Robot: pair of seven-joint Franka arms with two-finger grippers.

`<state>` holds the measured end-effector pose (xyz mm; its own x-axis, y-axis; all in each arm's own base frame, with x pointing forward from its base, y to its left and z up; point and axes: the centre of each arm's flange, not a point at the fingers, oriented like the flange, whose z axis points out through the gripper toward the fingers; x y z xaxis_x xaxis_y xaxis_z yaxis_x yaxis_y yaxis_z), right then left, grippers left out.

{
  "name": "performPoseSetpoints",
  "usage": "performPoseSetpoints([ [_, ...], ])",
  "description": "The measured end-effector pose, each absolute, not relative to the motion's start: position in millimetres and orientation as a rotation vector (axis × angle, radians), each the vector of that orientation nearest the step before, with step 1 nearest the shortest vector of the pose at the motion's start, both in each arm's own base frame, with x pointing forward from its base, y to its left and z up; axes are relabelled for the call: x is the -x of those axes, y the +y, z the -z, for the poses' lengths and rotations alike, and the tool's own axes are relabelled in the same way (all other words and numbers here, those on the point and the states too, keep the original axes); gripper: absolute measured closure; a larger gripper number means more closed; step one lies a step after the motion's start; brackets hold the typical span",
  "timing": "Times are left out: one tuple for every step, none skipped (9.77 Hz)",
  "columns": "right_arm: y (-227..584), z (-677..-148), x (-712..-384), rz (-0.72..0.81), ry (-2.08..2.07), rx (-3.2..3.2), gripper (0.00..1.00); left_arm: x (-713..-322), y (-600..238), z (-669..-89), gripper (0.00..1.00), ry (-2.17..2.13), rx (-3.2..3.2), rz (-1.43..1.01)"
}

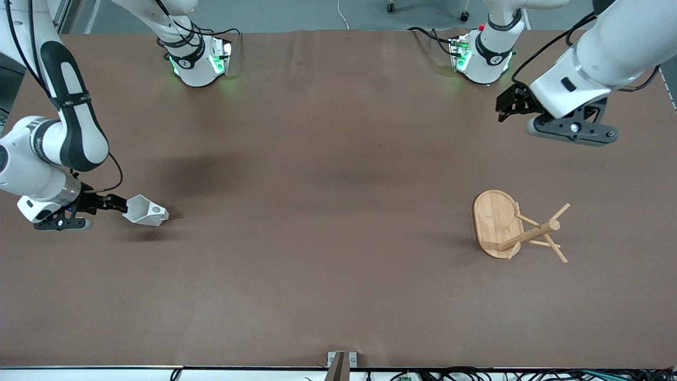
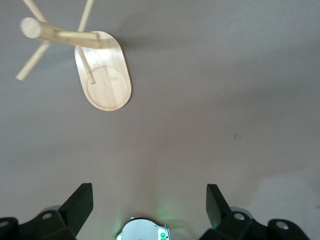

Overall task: Hang cup on rack
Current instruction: 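Reach the right gripper to the white cup and grasp it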

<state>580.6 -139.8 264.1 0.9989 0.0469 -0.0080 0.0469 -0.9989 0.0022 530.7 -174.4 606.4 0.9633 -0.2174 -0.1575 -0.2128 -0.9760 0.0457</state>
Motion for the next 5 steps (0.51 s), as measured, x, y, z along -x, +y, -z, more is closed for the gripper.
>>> performPoseSetpoints([
  [-137,-258,-580,0.02,0.073,-3.144,0.0,-533,-186,-598,0.0,-0.368,-3.078,0.268],
  [-134,-253,-579,0.01,0.075,-3.146,0.01,-534,-195,-591,0.0,-0.39,-3.075,0.28],
  [-131,-246,-576,-0.01,0.078,-3.144,0.03,-536,-199,-584,0.0,-0.399,-3.073,0.297],
  [-129,-241,-572,-0.02,0.08,-3.143,0.1,-538,-201,-579,0.0,-0.403,-3.071,0.311],
  [-128,-238,-571,-0.017,0.081,-3.143,0.25,-540,-201,-574,0.0,-0.403,-3.07,0.324],
])
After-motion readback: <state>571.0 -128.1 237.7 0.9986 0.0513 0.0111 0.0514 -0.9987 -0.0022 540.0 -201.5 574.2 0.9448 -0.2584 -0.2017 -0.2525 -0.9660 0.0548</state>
